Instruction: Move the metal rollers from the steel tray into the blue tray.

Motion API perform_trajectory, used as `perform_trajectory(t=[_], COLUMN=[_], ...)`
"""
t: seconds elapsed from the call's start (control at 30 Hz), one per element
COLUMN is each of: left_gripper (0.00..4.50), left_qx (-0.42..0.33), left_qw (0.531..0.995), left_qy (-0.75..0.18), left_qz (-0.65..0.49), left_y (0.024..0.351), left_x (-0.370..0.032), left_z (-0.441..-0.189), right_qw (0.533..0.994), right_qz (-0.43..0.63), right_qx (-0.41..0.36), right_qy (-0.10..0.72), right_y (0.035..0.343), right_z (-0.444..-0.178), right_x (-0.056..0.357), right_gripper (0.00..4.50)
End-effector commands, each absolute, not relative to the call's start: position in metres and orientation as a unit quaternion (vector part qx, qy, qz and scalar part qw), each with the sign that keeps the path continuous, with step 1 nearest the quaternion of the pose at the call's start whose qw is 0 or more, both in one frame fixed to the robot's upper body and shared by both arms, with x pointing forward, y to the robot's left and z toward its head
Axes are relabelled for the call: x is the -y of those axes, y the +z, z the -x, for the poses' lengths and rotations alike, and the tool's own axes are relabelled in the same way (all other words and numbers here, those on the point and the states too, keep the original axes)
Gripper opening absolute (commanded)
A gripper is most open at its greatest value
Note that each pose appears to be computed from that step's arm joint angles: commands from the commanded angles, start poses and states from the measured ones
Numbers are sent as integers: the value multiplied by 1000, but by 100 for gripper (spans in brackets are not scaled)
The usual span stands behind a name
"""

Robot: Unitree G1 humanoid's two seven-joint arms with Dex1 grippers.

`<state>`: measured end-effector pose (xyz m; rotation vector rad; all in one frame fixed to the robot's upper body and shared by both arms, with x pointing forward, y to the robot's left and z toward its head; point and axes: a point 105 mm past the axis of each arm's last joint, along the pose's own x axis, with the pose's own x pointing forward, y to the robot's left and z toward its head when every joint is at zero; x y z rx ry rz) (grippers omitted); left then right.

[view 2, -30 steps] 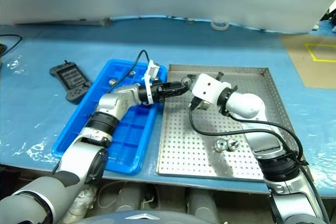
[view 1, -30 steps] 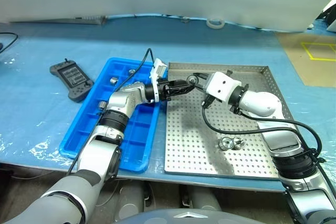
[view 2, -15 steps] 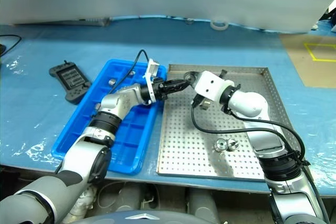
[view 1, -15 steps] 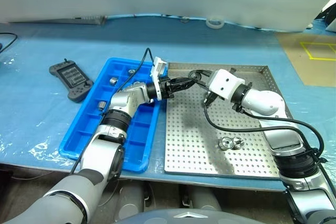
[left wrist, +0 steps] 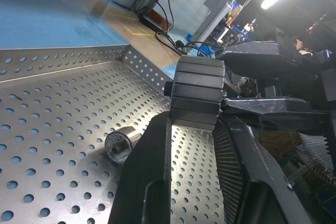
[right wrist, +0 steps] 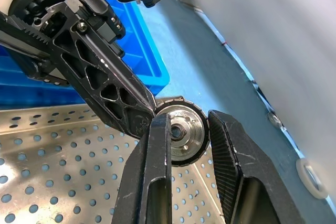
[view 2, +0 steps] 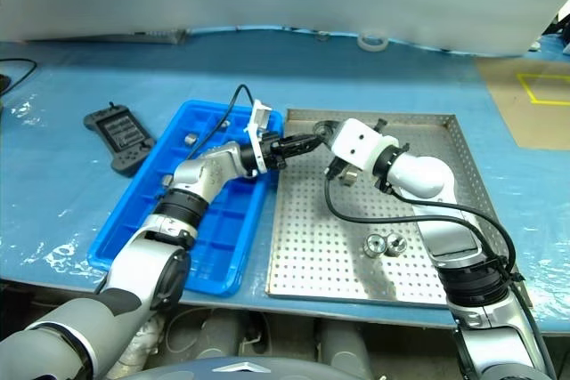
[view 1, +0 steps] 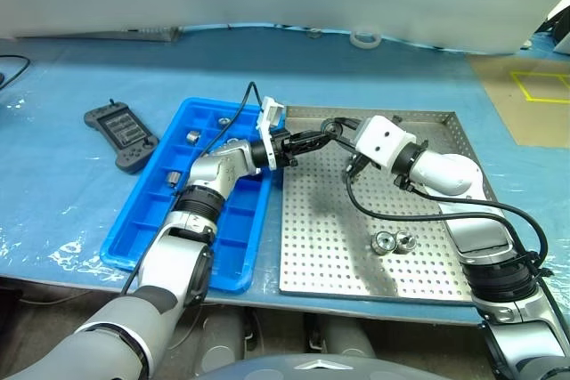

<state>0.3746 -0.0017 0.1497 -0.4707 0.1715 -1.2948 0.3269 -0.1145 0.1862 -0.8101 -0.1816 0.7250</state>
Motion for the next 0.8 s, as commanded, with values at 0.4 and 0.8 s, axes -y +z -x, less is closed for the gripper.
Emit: perform_trajectory(t=[0.4, 0.8], left_gripper=[103, 103], left_qx=[-16, -21], left_qw=[807, 794], left_qy=[-557, -600], left_qz=[197, 95], left_y=[185, 185], left_x=[-30, -81], left_z=[-394, -360], right_qw=[854, 859], right_qz=[339, 337], right_qx=[100, 97], right_qy=[382, 372], right_y=[189, 187], right_z=[-317, -322], right_x=[103, 106], right_gripper=[68, 68])
